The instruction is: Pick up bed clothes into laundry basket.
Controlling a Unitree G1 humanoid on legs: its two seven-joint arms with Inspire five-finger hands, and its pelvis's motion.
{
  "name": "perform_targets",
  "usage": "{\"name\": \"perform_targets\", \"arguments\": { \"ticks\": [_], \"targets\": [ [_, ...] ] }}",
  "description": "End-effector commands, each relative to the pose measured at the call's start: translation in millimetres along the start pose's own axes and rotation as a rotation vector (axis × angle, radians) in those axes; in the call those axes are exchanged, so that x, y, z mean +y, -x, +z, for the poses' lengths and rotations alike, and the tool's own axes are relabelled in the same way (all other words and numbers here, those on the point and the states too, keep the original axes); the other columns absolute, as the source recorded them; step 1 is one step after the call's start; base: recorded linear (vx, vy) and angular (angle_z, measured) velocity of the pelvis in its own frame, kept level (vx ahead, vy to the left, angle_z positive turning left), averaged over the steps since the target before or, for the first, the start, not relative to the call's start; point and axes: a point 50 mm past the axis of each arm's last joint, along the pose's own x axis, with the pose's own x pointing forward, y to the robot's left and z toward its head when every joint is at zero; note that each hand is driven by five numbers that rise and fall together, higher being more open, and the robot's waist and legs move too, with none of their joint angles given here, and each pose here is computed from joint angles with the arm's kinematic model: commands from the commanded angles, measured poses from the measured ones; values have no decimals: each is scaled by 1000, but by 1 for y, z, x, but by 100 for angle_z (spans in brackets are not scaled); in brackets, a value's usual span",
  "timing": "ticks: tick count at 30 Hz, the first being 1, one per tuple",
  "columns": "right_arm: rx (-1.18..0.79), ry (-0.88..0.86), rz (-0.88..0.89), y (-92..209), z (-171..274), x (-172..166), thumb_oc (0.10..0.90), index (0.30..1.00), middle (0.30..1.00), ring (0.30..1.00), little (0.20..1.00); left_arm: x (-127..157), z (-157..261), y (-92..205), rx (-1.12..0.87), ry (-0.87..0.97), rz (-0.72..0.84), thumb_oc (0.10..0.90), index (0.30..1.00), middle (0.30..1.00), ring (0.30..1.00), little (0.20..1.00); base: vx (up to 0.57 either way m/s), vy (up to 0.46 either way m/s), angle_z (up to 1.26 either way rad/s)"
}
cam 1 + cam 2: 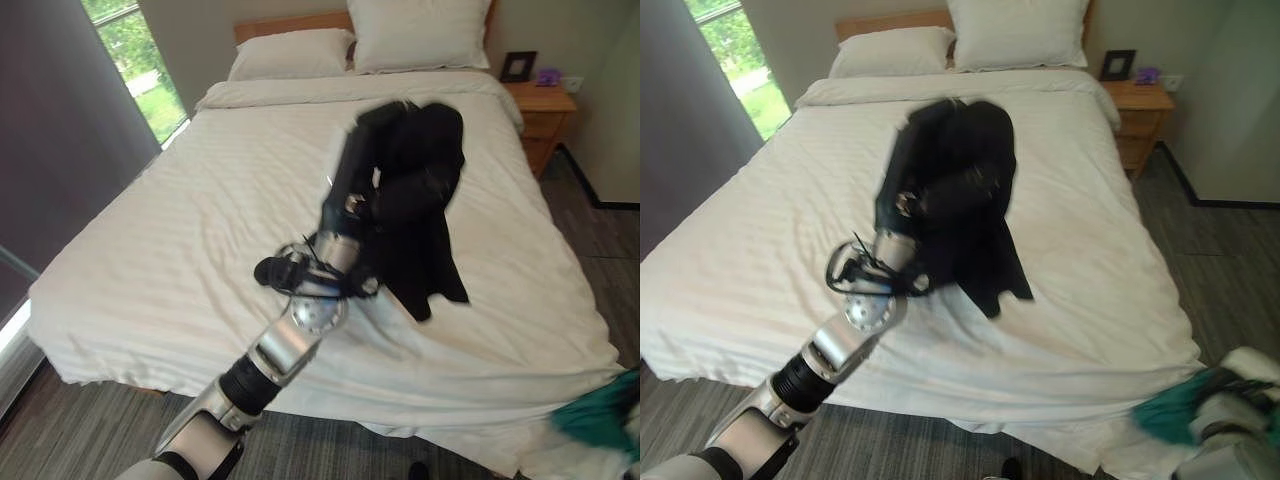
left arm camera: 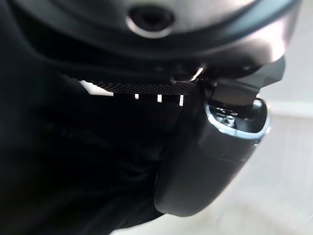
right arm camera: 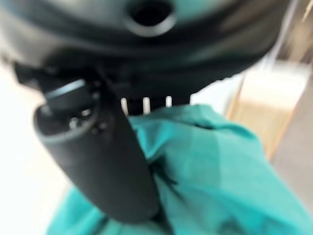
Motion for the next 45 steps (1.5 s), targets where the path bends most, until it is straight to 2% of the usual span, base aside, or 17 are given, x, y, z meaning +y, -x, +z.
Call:
{"name": "perform_targets", "arguments": {
  "ticks": [1,3,6,8,12,25,27,29,30,31,32,35,36,37,38,44,45],
  "targets": [
    [-155,-274,-462,-3,54,-128,400,300,300,300,300,-11,36,-23,-222,-36,-111,400,300,300,300,300,-154,158,-70],
    [-180,-335,-451,0,69,-118,400,300,300,300,300,-17,24,-23,-160,-23,-130,400,300,300,300,300,-48,172,-88],
    [-226,-770,-441,13,97,-98,400,300,300,300,300,-17,1,-22,-48,-16,-91,400,300,300,300,300,-198,313,-52],
    [-250,-893,-449,19,99,-95,400,300,300,300,300,-10,-15,-16,9,-84,-83,400,300,300,300,300,-247,140,-56],
    [-250,-851,-427,26,103,-67,400,300,300,300,300,-5,-53,5,169,-184,-125,400,300,300,300,300,-203,111,-114],
    [-351,-919,-366,37,148,-84,400,300,300,300,300,-11,-67,19,261,-114,-161,400,300,300,300,300,-265,11,-106],
    [-512,-981,-274,65,195,-79,400,300,300,300,300,-8,-76,27,319,-109,-131,400,300,300,300,300,-548,-162,-82],
    [-512,-981,-274,65,196,-79,400,300,300,300,300,-8,-76,27,319,-109,-131,400,300,300,300,300,-100,-94,-207],
    [-697,-1024,-158,99,226,-61,400,300,300,300,300,13,-77,26,322,-156,-43,400,300,300,300,300,-65,-127,-112],
    [-696,-1023,-157,99,226,-60,400,300,300,300,300,13,-77,27,324,-156,-44,400,300,300,300,300,-125,-245,-95],
    [-823,-1016,-20,133,238,-23,400,300,300,300,300,41,-77,38,342,-141,69,400,300,300,300,300,-65,-194,-119],
    [-908,-1088,83,163,235,-2,400,300,300,300,300,79,-56,51,286,-125,197,400,300,300,300,300,-104,-210,-121],
    [-1066,-1270,90,181,214,-33,400,300,300,300,300,104,-39,58,247,-152,262,400,300,300,300,300,-21,-69,-46],
    [-1113,-1092,147,197,190,1,400,300,300,300,300,121,-35,74,255,-220,321,400,300,300,300,300,32,-183,-65],
    [-1103,-1074,232,212,184,30,400,300,300,300,300,129,-38,85,278,-224,362,400,300,300,300,300,77,-162,-99],
    [-1084,-1004,210,210,163,39,400,300,300,300,300,113,-31,80,223,-136,330,400,300,300,300,300,70,-335,-119],
    [-1115,-981,184,209,163,32,400,300,300,300,300,102,-23,60,155,-116,296,400,300,300,300,300,-99,-609,-88]
  ]
}}
